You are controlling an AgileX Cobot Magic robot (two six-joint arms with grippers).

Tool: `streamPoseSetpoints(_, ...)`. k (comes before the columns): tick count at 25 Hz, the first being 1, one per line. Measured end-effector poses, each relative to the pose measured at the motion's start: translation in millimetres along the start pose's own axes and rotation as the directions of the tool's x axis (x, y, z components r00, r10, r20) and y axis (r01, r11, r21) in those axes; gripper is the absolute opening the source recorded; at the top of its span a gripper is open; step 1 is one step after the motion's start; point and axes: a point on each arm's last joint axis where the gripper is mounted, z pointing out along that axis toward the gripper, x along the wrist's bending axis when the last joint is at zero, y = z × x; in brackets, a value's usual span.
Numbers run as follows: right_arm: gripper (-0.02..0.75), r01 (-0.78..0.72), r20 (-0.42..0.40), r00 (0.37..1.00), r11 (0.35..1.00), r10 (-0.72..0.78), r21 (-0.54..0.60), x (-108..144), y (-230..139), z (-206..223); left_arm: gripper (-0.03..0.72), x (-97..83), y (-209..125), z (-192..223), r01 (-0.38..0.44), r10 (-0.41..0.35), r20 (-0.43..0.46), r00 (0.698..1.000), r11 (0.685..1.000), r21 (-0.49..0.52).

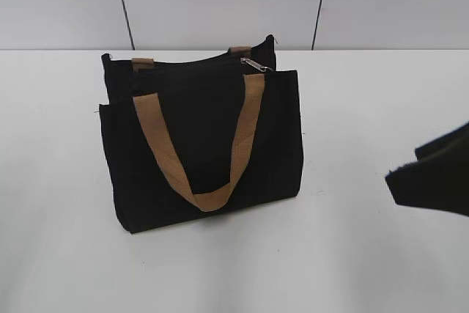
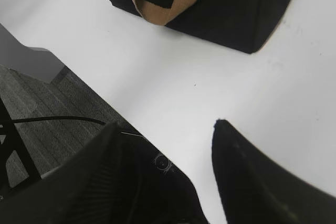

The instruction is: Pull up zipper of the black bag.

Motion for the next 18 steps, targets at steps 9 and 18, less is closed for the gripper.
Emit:
streamPoseSetpoints(9,0.432,-0.033,0.159,0.986,0.989,0.056,-0.143,19.4,-76.8,-48.6,0.362,-0.9,-26.9,-29.8,-0.008,0.008,0.01,1.0,0.999,-0.044)
streamPoseSetpoints(18,0.432,0.002,0.359,0.929,0.965,0.096,-0.263,30.9,-145.3,-97.0,0.362,-1.1,-55.0,-57.0,-0.02,0.023,0.016,1.0,0.984,-0.175)
